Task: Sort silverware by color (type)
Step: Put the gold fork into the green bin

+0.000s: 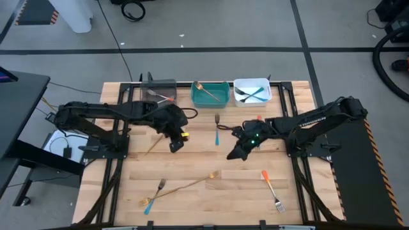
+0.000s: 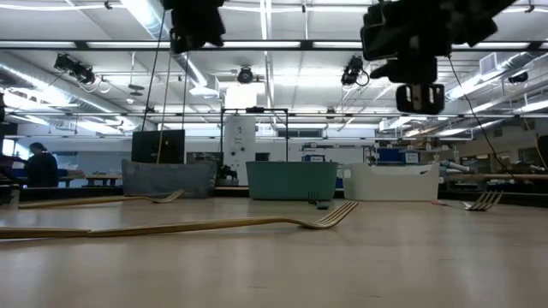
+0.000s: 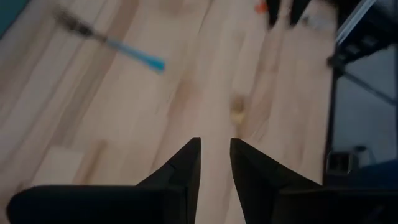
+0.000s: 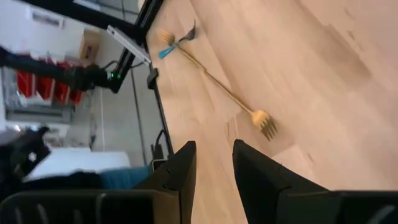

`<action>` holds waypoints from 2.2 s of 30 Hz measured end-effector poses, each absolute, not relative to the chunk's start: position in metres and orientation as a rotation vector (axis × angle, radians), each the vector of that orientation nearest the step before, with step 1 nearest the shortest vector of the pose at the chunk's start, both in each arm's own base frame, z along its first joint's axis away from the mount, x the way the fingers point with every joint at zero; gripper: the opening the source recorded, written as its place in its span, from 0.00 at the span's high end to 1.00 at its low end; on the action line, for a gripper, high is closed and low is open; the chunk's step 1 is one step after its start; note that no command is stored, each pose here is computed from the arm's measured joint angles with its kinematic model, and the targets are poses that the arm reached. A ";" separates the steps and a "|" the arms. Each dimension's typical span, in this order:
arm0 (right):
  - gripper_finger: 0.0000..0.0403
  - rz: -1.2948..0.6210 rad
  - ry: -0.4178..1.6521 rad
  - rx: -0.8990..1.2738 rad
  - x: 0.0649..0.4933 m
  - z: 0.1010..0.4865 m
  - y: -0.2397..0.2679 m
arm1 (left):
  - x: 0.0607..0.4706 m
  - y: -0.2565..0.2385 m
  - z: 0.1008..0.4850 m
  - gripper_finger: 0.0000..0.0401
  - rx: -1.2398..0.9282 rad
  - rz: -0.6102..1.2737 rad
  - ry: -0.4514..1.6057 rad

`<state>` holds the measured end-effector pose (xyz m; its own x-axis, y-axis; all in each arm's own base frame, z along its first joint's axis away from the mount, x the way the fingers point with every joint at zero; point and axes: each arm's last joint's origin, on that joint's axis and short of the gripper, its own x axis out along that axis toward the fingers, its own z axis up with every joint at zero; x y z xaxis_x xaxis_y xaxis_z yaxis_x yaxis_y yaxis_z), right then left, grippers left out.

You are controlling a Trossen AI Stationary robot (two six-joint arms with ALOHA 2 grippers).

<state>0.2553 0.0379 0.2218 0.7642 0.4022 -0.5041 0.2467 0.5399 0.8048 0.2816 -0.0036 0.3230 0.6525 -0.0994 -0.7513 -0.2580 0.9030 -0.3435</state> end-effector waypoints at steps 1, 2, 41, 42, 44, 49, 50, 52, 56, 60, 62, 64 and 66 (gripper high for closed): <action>0.72 0.093 0.715 1.041 0.254 0.217 0.041 | 0.284 -0.007 0.325 0.76 -0.451 0.094 0.836; 0.72 0.077 0.705 1.061 0.251 0.211 0.045 | 0.285 -0.010 0.326 0.76 -0.457 0.097 0.814; 0.72 -0.108 0.640 1.303 0.297 0.103 0.090 | 0.305 -0.041 0.305 0.76 -0.446 0.165 0.827; 0.72 -0.113 0.640 1.300 0.297 0.103 0.090 | 0.305 -0.041 0.305 0.76 -0.446 0.166 0.829; 0.72 -0.113 0.637 1.292 0.296 0.106 0.089 | 0.305 -0.041 0.305 0.76 -0.446 0.166 0.828; 0.72 -0.144 0.653 1.277 0.294 0.107 0.088 | 0.305 -0.041 0.305 0.76 -0.445 0.167 0.836; 0.72 -0.162 0.670 1.271 0.293 0.105 0.087 | 0.304 -0.042 0.305 0.76 -0.444 0.165 0.838; 0.72 -0.179 0.685 1.266 0.292 0.103 0.086 | 0.304 -0.044 0.305 0.76 -0.441 0.160 0.839; 0.72 -0.191 0.687 1.253 0.292 0.103 0.085 | 0.304 -0.048 0.304 0.76 -0.434 0.148 0.846; 0.72 -0.195 0.691 1.256 0.292 0.102 0.086 | 0.303 -0.052 0.303 0.76 -0.427 0.136 0.852; 0.72 -0.200 0.694 1.263 0.292 0.101 0.087 | 0.303 -0.053 0.303 0.76 -0.425 0.133 0.853; 0.72 -0.205 0.689 1.258 0.292 0.100 0.089 | 0.303 -0.053 0.303 0.76 -0.425 0.133 0.853; 0.72 -0.215 0.680 1.257 0.292 0.100 0.089 | 0.303 -0.053 0.303 0.76 -0.423 0.132 0.853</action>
